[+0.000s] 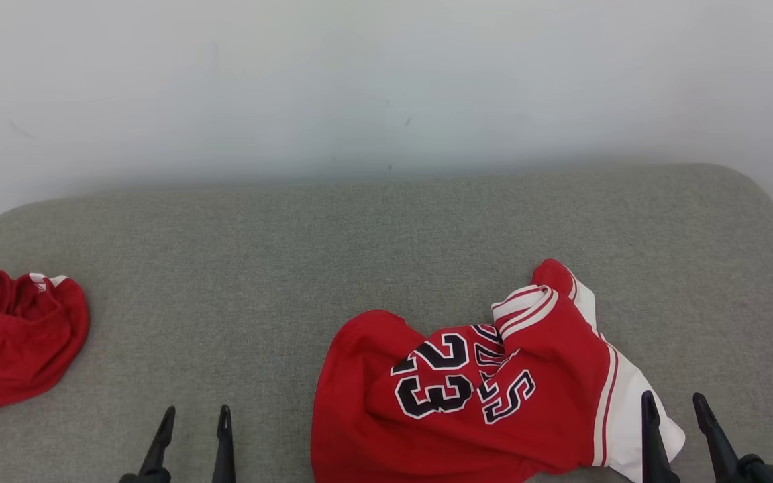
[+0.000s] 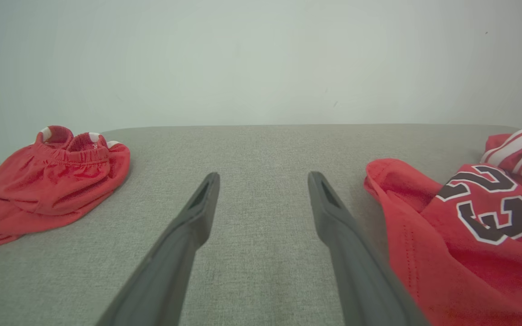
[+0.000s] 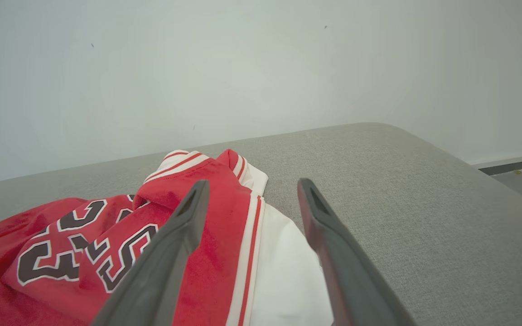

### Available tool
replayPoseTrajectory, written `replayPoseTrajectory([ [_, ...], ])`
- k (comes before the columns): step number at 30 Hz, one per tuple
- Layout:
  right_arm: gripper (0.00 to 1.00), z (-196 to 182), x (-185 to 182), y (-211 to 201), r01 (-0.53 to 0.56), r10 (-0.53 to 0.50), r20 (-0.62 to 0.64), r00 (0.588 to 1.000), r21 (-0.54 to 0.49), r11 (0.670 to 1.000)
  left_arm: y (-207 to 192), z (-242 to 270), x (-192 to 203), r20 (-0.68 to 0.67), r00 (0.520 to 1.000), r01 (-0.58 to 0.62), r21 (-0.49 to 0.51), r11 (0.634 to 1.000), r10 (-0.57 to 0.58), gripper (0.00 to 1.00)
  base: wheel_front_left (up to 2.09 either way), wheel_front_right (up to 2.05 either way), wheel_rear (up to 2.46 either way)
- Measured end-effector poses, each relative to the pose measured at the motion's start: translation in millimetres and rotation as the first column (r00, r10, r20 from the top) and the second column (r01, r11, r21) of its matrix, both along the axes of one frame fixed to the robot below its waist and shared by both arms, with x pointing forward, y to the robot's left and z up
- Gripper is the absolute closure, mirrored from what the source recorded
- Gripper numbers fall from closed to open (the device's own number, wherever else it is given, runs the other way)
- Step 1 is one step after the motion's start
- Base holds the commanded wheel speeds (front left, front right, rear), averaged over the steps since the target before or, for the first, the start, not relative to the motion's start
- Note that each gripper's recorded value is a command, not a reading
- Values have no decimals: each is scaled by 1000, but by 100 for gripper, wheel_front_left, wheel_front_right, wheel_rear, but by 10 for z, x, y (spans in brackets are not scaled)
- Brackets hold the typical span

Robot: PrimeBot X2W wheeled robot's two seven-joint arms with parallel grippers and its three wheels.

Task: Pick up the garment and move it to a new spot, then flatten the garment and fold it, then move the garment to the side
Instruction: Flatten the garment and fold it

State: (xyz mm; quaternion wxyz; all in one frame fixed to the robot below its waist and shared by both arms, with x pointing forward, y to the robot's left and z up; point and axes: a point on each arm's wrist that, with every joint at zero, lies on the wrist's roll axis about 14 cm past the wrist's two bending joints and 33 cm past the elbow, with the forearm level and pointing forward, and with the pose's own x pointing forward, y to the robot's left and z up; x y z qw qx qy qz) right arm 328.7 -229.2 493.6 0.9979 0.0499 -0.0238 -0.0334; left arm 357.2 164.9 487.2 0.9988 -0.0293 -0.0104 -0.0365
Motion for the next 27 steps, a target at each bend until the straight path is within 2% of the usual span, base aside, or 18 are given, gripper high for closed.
replayPoseTrajectory([
  [9,0,-23,40,148,-33,33,-1,999,18,999,-339,-323,-214,-102,989,103,-27,994,-105,0,0,0,0],
  [21,0,38,112,240,-51,51,22,998,33,998,-918,-881,-590,-289,914,265,-107,958,-285,0,0,0,0],
  [27,0,24,105,246,-49,49,18,999,39,998,-1024,-1063,-676,-354,880,286,-140,948,-318,0,0,0,0],
])
